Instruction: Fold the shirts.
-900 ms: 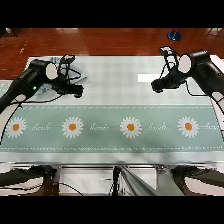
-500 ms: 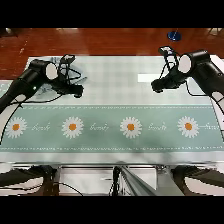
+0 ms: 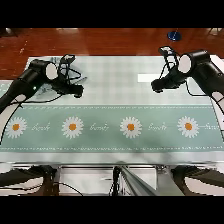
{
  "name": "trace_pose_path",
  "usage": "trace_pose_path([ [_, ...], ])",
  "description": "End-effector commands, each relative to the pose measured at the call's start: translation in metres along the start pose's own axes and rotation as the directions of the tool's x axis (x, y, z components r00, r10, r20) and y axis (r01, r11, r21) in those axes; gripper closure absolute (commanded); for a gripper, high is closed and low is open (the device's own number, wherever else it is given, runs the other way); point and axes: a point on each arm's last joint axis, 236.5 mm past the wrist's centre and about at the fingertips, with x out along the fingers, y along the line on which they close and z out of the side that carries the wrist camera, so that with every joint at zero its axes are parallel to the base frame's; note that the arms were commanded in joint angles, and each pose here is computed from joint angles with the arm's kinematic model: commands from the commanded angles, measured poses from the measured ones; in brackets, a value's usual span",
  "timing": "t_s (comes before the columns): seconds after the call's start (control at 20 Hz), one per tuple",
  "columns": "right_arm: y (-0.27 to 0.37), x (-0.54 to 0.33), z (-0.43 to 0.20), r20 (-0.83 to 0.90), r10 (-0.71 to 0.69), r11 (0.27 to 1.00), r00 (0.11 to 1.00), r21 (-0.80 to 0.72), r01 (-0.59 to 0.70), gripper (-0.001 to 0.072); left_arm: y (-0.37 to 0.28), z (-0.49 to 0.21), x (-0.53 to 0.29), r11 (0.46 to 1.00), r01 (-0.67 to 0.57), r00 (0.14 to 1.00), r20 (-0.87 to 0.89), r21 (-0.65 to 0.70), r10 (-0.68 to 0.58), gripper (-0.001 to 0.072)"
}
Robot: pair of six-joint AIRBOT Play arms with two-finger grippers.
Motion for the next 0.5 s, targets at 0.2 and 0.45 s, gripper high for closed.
trace_pose_path([
  [0.2, 0.0, 0.0, -0.001, -0.005, -0.001, 1.0, 1.0, -0.01, 0.001, 0.0217, -0.004, 0.003, 0.002, 1.0, 0.013, 1.0, 0.01, -0.004, -0.013, 0.0086],
  [0.45, 0.0, 0.0, -0.001, -0.005, -0.001, 1.0, 1.0, -0.011, 0.001, 0.0217, -0.002, 0.001, 0.011, 1.0, 0.007, 1.0, -0.009, 0.005, -0.007, 0.0087],
])
